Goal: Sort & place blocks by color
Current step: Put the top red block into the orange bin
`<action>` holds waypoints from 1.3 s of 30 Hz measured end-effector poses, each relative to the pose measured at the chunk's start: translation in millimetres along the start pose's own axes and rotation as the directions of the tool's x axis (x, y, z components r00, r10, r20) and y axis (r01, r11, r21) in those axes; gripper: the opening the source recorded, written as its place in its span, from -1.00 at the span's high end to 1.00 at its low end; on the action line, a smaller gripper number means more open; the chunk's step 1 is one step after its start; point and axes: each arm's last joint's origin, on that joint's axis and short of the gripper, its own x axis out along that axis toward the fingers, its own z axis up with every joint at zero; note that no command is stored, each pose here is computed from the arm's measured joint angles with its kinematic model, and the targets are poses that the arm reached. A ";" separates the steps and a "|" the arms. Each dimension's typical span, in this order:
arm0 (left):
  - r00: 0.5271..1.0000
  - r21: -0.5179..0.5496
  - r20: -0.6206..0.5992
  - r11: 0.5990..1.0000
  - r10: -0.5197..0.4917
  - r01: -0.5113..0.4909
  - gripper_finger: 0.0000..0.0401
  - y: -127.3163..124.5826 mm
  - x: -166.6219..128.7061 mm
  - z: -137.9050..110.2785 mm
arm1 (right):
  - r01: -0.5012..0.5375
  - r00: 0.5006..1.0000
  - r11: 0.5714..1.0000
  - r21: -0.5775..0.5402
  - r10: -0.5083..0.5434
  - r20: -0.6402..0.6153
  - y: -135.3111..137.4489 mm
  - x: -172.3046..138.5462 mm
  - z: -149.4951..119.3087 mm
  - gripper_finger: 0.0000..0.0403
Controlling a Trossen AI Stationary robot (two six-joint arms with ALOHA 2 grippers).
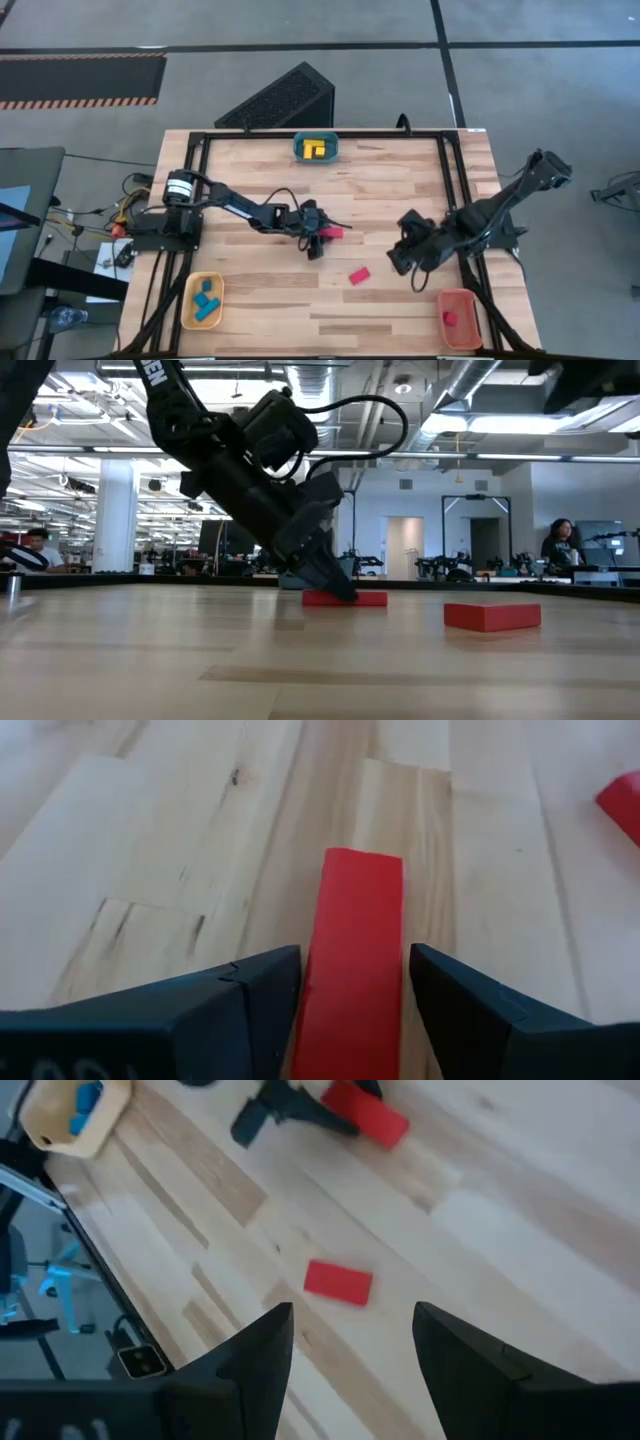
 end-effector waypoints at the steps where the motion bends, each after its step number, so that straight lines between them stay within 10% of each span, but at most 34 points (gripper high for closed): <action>1: 1.000 -0.008 -0.001 1.000 0.002 -0.002 0.09 0.1 1.2 -0.9 | -0.006 1.000 1.000 -0.007 0.006 0.008 -0.5 -1.9 2.9 -0.13; 10: 0.999 -0.052 -0.021 0.998 0.035 -0.036 0.51 0.9 1.5 -2.8 | 0.012 0.997 0.999 -0.050 -0.008 0.073 -14.1 -14.0 22.8 -0.13; 20: 0.994 -0.228 0.087 0.972 0.073 -0.051 0.49 1.0 -16.4 18.8 | -0.015 0.991 1.000 0.007 0.014 0.135 -37.9 -5.8 50.5 -0.13; 29: 0.944 -0.042 0.327 0.999 0.043 -0.031 0.51 -14.8 -70.0 65.4 | -0.361 0.927 0.900 0.243 0.320 0.196 -52.5 38.2 64.0 -0.13; 39: 0.897 0.116 0.443 0.993 -0.018 -0.037 0.50 -30.6 -105.0 84.1 | -0.487 0.869 0.835 0.258 0.431 0.243 -38.2 65.1 82.0 -0.16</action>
